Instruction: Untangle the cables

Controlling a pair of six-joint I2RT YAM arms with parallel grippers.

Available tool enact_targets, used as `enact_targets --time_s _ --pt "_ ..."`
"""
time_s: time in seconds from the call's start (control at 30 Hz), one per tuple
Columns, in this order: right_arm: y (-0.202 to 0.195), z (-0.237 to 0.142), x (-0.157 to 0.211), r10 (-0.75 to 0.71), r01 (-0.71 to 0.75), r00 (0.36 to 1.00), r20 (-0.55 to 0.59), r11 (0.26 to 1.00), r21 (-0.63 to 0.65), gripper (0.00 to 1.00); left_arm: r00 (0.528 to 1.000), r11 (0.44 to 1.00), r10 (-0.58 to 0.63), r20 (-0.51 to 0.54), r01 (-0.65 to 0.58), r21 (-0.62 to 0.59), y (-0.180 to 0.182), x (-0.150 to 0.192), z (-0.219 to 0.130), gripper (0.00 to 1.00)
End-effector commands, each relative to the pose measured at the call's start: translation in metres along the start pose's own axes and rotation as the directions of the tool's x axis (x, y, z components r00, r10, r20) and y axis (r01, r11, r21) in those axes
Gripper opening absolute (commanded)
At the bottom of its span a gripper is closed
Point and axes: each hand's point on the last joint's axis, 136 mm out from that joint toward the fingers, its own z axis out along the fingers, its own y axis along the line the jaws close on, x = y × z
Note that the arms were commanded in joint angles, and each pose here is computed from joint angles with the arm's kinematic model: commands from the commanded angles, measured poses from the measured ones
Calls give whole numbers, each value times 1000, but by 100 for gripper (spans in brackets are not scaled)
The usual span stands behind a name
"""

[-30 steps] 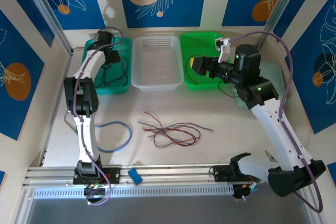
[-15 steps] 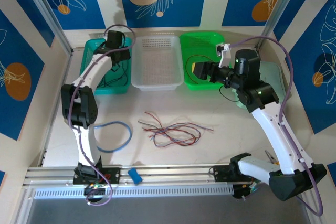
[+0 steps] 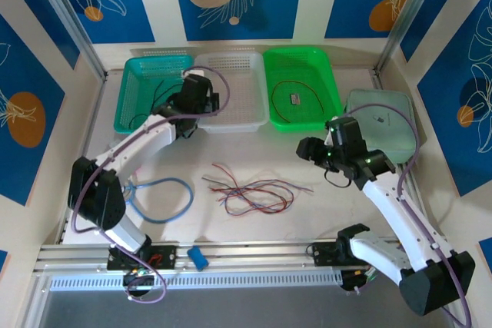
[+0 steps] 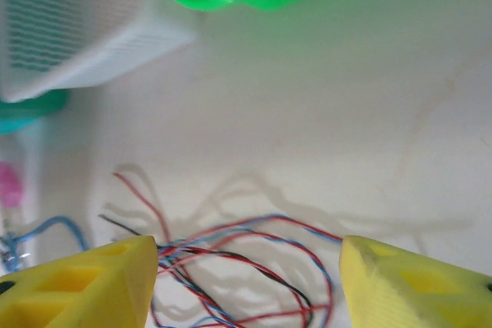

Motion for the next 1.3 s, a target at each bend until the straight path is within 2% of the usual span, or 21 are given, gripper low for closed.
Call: enact_targets --time_s 0.0,0.1,0.17,0.27,0.37,0.47,0.67,0.87,1.27 --pt "-42 4 20 169 -164 986 -12 970 177 64 999 999 29 44 -30 33 -20 3 -25 88" --pt "-58 10 37 270 -259 963 -23 940 221 63 999 996 50 13 -51 74 -41 23 -43 89" --pt "-64 17 48 332 -319 943 -26 923 216 61 999 988 50 -5 -49 146 -59 38 -51 88" --pt "-70 28 62 398 -384 917 -36 903 194 60 998 985 40 -41 -32 168 -67 60 -61 88" --pt "-79 35 71 431 -417 902 -30 886 202 57 998 974 26 -49 -14 225 -86 77 -72 86" --pt "-91 40 78 458 -441 889 -19 867 233 55 997 966 75 -36 -64 250 -105 93 -80 86" --pt "-90 52 82 492 -476 870 -41 858 192 49 988 951 118 -98 -85 296 -134 128 -81 86" --pt "-99 59 92 528 -508 848 -43 835 213 45 987 940 119 -107 -78 331 -153 140 -83 86" --pt "-108 71 91 554 -541 833 -9 817 199 34 984 937 140 -109 -96 337 -162 142 -81 87"
